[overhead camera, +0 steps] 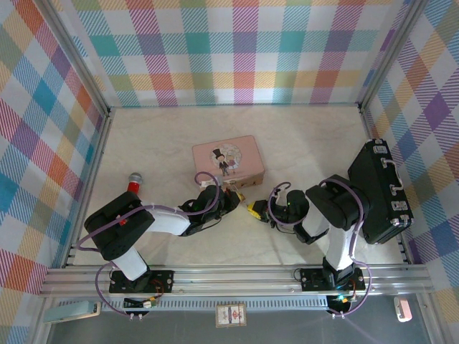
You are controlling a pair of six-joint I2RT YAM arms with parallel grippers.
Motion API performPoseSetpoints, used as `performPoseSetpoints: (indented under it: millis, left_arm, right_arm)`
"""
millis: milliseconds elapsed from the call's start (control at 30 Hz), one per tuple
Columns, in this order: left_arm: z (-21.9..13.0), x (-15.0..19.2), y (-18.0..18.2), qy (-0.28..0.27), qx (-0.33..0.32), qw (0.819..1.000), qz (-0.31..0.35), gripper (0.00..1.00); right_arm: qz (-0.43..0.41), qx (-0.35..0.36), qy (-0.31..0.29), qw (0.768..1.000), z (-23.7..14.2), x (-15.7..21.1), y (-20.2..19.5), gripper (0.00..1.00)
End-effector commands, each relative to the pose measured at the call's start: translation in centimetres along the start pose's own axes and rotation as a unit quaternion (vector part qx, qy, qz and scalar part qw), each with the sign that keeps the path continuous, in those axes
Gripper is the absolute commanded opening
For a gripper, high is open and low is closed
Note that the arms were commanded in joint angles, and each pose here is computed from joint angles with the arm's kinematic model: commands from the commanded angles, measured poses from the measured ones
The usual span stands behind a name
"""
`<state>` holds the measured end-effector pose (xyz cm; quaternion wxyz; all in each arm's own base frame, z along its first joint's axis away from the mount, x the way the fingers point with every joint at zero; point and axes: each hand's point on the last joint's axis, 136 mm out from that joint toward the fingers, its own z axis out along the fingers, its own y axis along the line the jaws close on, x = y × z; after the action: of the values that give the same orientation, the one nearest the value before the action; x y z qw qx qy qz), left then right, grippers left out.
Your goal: Unlock the padlock with the key
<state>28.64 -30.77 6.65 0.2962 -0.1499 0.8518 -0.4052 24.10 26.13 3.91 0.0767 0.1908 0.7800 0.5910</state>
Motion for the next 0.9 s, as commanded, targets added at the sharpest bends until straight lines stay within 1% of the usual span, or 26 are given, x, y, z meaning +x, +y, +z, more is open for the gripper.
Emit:
performPoseSetpoints:
  millis: [0,500,867]
  left_arm:
    - [-0.8,-2.4,-1.4,-0.044,0.030,0.998,-0.014,0.00]
    - [-0.5,-2.3,-1.6,-0.039,0.036,0.998,-0.018,0.00]
    - [-0.4,-2.1,-1.9,-0.034,0.044,0.998,-0.025,0.00]
  right_arm:
    - [-0.010,-0.018,0.005,1.000,-0.1,0.1,1.0,0.00]
    - [-0.025,-0.042,0.012,0.999,0.1,0.1,2.9,0.00]
    - [-0.026,-0.045,0.012,0.999,0.2,0.0,3.2,0.00]
